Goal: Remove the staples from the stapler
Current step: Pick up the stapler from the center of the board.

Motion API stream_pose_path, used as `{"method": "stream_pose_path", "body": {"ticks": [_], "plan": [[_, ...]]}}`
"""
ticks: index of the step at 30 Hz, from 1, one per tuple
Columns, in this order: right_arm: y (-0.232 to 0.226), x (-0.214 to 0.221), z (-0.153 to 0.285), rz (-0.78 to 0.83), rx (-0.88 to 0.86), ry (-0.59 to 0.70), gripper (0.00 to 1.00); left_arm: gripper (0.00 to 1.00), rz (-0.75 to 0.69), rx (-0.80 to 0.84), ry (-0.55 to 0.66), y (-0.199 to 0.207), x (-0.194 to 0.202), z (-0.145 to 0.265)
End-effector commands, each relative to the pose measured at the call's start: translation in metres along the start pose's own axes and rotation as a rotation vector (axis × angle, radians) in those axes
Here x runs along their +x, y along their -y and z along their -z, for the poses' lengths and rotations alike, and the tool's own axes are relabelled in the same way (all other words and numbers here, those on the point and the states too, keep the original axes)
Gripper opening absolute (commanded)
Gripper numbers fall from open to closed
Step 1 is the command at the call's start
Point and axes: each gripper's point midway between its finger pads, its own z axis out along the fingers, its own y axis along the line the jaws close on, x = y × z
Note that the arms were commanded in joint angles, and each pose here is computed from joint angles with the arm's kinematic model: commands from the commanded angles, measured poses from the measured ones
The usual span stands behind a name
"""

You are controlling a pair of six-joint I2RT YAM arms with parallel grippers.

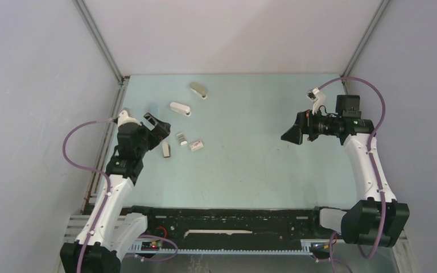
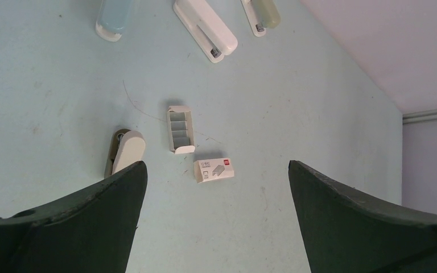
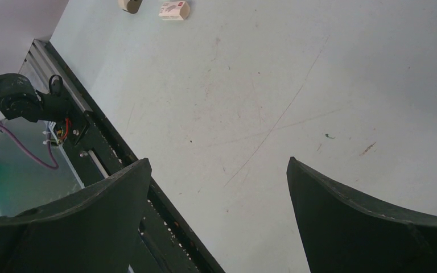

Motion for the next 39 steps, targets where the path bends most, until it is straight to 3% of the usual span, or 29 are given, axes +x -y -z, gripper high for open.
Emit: {"method": "stream_pose_path", "body": {"ticks": [1, 15, 39], "plan": [[0.002, 0.003, 0.001, -0.028, 0.004, -0.009, 1.0, 1.0, 0.052, -0.013, -0.001, -0.006, 0.001, -0.001], [0.009, 0.0, -0.007, -0.088, -0.001, -0.007, 1.0, 1.0, 0.154, -0.058, -0.045, -0.019, 0.009, -0.009], [0.009, 0.002, -0.024, -0.131, -0.033, -0.035, 1.0, 1.0, 0.207, -0.066, -0.105, -0.024, 0.018, -0.018]]}}
